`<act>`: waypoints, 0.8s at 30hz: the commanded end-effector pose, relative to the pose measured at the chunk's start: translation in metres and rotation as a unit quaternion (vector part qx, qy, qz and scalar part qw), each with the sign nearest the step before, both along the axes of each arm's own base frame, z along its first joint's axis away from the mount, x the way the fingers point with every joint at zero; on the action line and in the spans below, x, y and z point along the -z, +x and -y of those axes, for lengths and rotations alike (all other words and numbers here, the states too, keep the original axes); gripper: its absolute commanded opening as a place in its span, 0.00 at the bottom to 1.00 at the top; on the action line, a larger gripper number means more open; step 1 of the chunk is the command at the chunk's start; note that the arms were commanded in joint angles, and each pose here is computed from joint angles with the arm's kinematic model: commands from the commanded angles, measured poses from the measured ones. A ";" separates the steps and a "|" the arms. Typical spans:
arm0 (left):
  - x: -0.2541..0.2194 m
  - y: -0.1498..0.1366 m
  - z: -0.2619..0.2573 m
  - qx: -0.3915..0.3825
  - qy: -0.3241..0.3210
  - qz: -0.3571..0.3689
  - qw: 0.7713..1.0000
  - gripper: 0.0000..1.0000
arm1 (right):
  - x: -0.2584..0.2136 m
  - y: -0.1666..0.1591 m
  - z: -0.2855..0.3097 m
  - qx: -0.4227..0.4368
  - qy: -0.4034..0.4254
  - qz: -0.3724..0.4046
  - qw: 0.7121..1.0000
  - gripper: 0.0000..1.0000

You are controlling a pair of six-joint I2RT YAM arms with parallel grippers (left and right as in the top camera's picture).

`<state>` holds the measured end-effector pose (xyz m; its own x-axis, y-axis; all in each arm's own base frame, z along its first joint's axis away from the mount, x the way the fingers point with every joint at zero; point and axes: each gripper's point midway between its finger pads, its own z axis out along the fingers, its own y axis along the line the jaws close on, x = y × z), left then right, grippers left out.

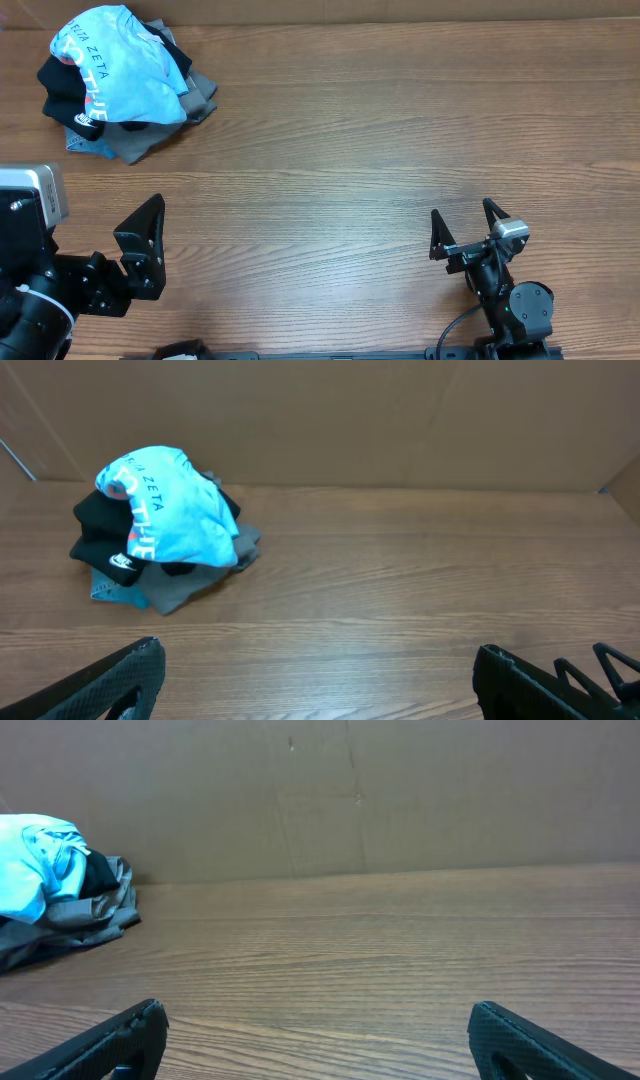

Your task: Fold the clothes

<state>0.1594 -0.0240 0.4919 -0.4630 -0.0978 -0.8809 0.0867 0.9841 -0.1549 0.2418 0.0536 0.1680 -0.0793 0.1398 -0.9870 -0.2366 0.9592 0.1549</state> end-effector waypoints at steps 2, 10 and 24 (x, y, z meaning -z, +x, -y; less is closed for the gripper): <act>0.001 0.002 0.000 -0.003 -0.005 -0.004 1.000 1.00 | 0.003 0.000 0.001 0.003 -0.002 0.000 1.000 1.00; 0.002 0.003 -0.005 -0.010 0.007 -0.004 1.000 1.00 | 0.003 0.000 0.001 0.003 -0.002 0.000 1.000 1.00; 0.033 0.058 -0.011 0.001 0.039 0.166 0.985 1.00 | 0.003 0.000 0.001 0.003 -0.002 0.000 1.000 1.00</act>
